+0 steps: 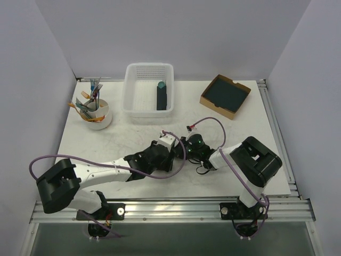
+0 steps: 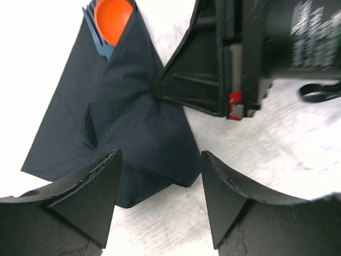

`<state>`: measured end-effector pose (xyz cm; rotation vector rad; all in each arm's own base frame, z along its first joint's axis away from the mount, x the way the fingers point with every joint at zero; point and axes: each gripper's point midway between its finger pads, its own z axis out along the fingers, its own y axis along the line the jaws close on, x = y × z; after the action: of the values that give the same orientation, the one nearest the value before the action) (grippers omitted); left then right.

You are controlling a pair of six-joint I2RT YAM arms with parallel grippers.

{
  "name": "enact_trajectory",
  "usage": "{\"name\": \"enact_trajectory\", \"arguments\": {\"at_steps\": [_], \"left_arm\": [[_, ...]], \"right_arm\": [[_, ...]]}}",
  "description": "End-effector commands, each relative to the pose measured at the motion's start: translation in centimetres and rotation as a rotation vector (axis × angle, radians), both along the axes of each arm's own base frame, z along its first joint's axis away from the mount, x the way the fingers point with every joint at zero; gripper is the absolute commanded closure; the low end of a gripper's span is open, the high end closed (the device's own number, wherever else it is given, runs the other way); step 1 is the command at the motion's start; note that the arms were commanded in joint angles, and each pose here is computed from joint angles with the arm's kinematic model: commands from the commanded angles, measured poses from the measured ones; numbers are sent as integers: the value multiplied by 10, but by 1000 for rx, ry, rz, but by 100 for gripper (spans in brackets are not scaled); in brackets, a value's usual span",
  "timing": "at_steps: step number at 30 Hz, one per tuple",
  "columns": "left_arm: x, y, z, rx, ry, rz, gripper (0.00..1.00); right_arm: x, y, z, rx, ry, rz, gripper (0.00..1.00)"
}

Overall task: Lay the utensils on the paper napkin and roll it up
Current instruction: Roll the napkin at the center of the board.

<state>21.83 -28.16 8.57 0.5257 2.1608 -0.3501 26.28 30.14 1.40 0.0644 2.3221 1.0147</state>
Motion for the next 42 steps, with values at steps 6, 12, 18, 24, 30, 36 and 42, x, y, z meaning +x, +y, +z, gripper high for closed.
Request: {"name": "enact_trajectory", "arguments": {"at_steps": [6,12,18,24,30,36,42], "left_arm": [[6,-19,-10,-5,-32,-27,31],[4,-17,-26,36,-19,-39,31],[0,-10,-36,58,-3,-30,32],[-4,-4,-38,61,-11,-49,32],[-5,-1,-45,79,-20,-67,32],[-7,-1,-55,99,-2,-77,32],[-10,1,-64,112,15,-80,32]], "right_arm": [[-5,-7,-5,-37,19,-14,100],[-4,-5,-4,-29,18,-12,100],[-5,-5,-4,-27,19,-6,100],[-5,-5,-5,-25,22,-8,100],[-5,-3,-5,-21,24,-4,100],[-5,-2,-1,-10,21,-1,100],[-2,-3,12,19,3,7,95]]}}
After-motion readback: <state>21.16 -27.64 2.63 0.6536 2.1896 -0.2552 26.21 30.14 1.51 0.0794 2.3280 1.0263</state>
